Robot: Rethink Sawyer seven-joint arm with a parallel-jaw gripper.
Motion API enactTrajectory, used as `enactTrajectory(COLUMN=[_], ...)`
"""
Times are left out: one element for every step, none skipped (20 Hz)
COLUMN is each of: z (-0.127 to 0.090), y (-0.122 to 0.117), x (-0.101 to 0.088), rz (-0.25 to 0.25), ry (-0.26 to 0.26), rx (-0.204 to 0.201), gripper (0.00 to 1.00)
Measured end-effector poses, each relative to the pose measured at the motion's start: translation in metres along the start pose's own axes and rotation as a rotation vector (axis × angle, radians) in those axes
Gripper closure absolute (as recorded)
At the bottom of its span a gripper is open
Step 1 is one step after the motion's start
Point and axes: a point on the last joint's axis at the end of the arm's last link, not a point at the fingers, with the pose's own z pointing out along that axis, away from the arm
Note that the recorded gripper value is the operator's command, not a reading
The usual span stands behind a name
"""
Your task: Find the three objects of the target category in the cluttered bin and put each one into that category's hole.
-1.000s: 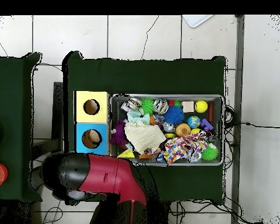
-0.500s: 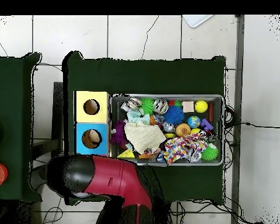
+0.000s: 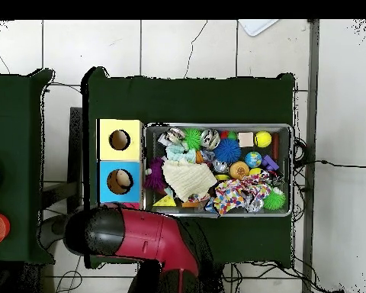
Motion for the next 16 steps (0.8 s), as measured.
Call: enactTrajectory(z=[0.001, 0.005, 0.007, 0.007, 0.009, 0.011, 0.011, 0.012, 0.015, 0.016, 0.017, 0.02, 0.021, 0.022, 0.024, 0.027], y=[0.0, -0.001, -0.002, -0.002, -0.002, -0.003, -0.003, -0.003, -0.004, -0.004, -0.004, -0.005, -0.005, -0.005, -0.006, -0.007], x=[0.0, 0.002, 0.004, 0.004, 0.007, 0.009, 0.011, 0.012, 0.017, 0.02, 0.022, 0.028, 0.03, 0.032, 0.034, 0.038], rz=[0.0, 0.002, 0.002, 0.002, 0.004, 0.004, 0.005, 0.006, 0.007, 0.007, 0.007, 0.009, 0.009, 0.01, 0.011, 0.015], ry=[-0.001, 0.003, 0.007, 0.008, 0.015, 0.02, 0.023, 0.027, 0.035, 0.037, 0.039, 0.038, 0.036, 0.035, 0.032, 0.025], rx=[0.001, 0.003, 0.004, 0.004, 0.005, 0.006, 0.006, 0.006, 0.007, 0.008, 0.009, 0.011, 0.012, 0.013, 0.014, 0.016], gripper=[1.0, 1.0, 1.0, 1.0, 1.0, 1.0, 1.0, 1.0, 1.0, 1.0, 1.0, 1.0, 1.0, 1.0, 1.0, 1.0])
